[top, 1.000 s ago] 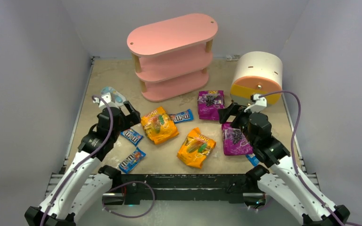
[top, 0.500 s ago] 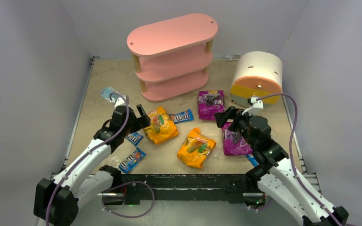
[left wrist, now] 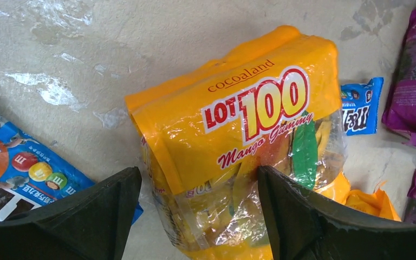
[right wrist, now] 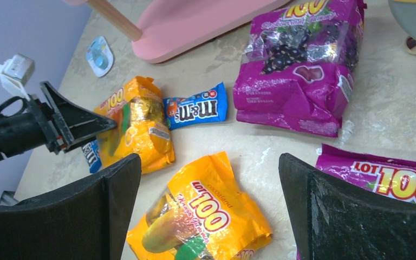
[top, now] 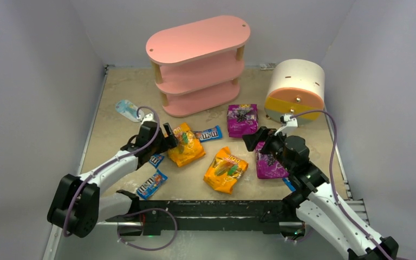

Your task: Place and organize the candy bags onto the shelf

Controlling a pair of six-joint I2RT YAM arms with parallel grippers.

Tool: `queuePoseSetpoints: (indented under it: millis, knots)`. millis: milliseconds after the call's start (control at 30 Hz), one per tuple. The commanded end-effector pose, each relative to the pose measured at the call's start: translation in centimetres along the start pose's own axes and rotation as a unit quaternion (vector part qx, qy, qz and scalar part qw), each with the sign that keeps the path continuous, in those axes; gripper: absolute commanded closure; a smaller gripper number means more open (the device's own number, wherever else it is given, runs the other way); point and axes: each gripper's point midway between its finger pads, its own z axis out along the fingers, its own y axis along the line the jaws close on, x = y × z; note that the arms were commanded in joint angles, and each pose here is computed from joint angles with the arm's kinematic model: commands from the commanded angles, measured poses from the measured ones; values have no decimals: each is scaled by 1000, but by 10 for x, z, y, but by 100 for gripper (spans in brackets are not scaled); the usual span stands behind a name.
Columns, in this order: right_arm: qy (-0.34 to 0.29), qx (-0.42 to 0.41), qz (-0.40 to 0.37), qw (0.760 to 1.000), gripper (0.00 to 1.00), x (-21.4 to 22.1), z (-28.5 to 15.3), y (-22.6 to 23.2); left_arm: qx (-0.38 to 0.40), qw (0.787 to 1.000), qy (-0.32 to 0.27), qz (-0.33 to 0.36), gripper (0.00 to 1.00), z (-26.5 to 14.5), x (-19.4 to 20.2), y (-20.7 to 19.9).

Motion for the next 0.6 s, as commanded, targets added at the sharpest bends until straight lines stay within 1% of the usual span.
queuePoseSetpoints:
  millis: [0, 133, 200, 267, 367, 467, 500, 567]
  knots:
    - [-21, -37, -2, 999, 2, -11, 1, 15, 1, 1000, -20, -16, 20, 8, -2, 2]
    - [-15, -46, 0, 999, 2, -8, 2, 18, 8, 1000, -19, -21, 26, 14, 3, 3]
    - [-12, -59, -4, 998, 2, -6, 3, 22, 19, 999, -17, -24, 33, 18, 5, -1]
    - [-2, -81, -6, 997, 2, 0, 3, 28, 34, 999, -14, -29, 47, 20, 8, -5]
    - [7, -103, -10, 995, 2, 4, 4, 35, 49, 998, -4, -32, 70, 20, 8, -13]
    - [21, -118, -17, 993, 2, 9, 7, 39, 66, 997, -15, -27, 94, 13, -2, -23]
    - [27, -125, -16, 992, 2, 11, 8, 42, 72, 997, -23, -27, 100, 9, -7, -27]
    - [42, -144, -7, 989, 2, 15, 10, 50, 104, 994, -34, -26, 100, -3, -16, -40]
